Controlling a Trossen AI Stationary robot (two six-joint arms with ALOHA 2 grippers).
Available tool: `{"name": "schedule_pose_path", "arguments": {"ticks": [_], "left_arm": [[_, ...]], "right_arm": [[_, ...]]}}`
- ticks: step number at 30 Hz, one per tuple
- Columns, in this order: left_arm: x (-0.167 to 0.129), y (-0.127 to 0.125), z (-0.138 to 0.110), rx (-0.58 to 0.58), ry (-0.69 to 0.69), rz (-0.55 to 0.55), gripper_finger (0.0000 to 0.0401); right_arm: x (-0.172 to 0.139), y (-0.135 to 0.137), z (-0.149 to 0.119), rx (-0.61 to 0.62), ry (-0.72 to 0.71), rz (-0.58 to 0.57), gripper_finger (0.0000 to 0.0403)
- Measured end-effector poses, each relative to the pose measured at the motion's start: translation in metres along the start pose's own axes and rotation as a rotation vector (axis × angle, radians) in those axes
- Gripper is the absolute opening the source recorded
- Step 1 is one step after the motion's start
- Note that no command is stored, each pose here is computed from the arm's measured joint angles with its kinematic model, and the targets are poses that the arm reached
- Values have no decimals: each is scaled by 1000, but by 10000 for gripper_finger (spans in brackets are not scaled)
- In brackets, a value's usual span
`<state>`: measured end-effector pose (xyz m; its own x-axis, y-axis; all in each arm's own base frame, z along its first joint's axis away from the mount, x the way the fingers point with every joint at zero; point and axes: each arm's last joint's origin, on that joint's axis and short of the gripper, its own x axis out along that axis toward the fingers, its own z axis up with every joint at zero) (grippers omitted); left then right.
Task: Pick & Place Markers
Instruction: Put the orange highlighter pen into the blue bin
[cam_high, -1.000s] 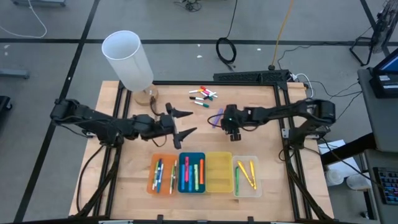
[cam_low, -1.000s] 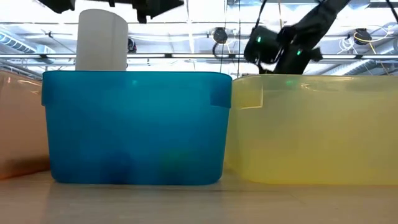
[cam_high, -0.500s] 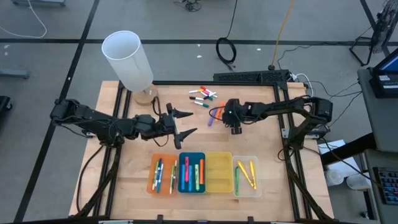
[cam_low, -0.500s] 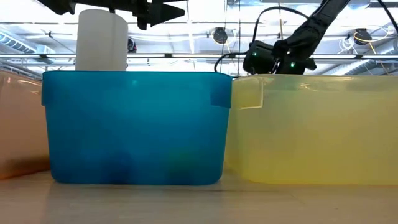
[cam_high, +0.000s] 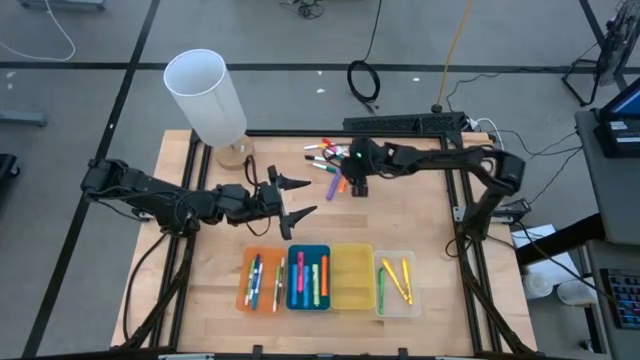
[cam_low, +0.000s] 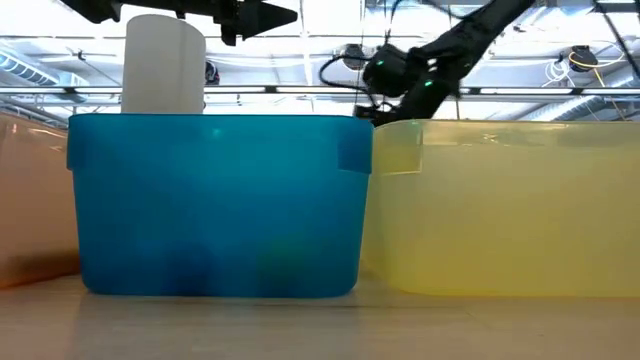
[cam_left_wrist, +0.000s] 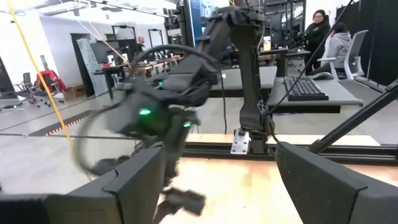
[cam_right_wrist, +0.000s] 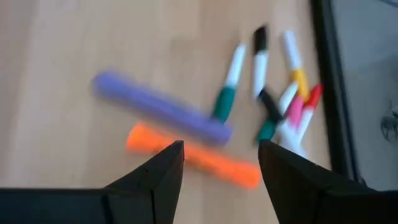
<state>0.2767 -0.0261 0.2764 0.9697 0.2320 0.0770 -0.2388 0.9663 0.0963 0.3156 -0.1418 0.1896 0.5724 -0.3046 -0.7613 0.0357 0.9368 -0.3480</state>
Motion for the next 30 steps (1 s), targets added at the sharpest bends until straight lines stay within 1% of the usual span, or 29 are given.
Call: {"name": "schedule_pose_path", "arguments": {"ticks": [4,7,9,11,18,21,25,30], "left_arm": [[0,0,-1,4,11,-1,303],[0,0,-2,7,24,-3,298],[0,-1,-4,13,38,-5,297],[0,-1,-5,16,49,-6,298],[0,-1,-5,18,48,-6,308],[0,-1,-5,18,49,-6,305],[0,-1,-5,16,48,-6,298],[0,-1,-5,15,50,-6,295]], "right_arm": [[24,-13,4,48,7,49,196],[41,-15,1,96,42,116,196],[47,-16,2,100,53,154,196],[48,-14,-2,104,102,192,196],[40,-11,-7,83,182,238,196],[36,-9,-10,57,215,261,196],[35,-6,-16,53,276,293,196],[31,-1,-23,-36,386,296,196]]}}
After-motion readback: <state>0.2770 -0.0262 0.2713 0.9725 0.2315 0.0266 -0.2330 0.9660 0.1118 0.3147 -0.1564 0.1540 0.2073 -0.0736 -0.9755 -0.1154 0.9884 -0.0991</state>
